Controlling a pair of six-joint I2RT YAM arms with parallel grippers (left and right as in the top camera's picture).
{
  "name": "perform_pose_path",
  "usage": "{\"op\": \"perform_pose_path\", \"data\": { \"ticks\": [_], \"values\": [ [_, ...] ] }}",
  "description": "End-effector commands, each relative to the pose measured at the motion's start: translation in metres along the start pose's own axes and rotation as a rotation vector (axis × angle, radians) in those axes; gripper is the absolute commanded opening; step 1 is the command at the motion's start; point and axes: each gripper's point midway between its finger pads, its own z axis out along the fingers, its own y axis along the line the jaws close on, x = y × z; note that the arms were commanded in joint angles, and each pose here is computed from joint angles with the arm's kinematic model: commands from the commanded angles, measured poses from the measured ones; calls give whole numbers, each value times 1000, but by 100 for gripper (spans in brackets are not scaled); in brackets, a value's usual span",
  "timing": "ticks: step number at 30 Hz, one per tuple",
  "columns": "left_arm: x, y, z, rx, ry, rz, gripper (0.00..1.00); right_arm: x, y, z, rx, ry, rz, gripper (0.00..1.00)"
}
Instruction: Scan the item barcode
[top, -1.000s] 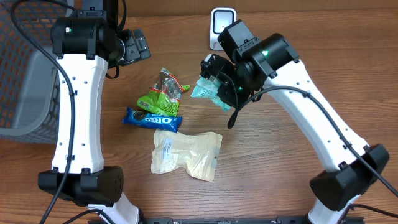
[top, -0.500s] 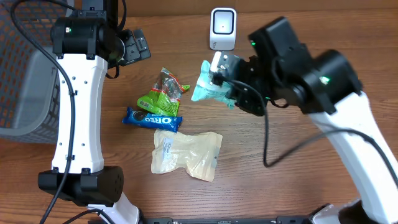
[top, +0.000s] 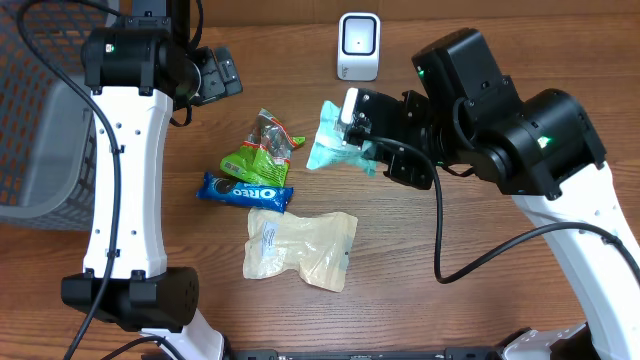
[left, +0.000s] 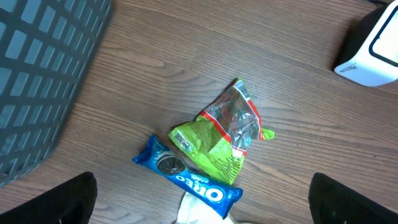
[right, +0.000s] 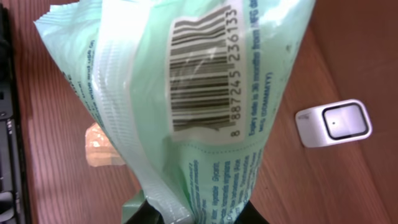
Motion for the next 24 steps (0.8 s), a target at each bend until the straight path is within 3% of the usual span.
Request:
{"op": "perform_pose_path", "data": {
  "ticks": [1,9,18,24],
  "values": [
    [-1,-1,4,2,4,15,100,-3,0,3,-10,-21,-8,4],
    [-1,-1,4,2,4,15,100,14,-12,54,-83,71,46,4],
    [-1,-1,4,2,4,15,100,74,-44,137,-161,253,323,4],
    [-1,-1,4,2,4,15,100,110,-66,194,-162,324,537,14]
  ]
}}
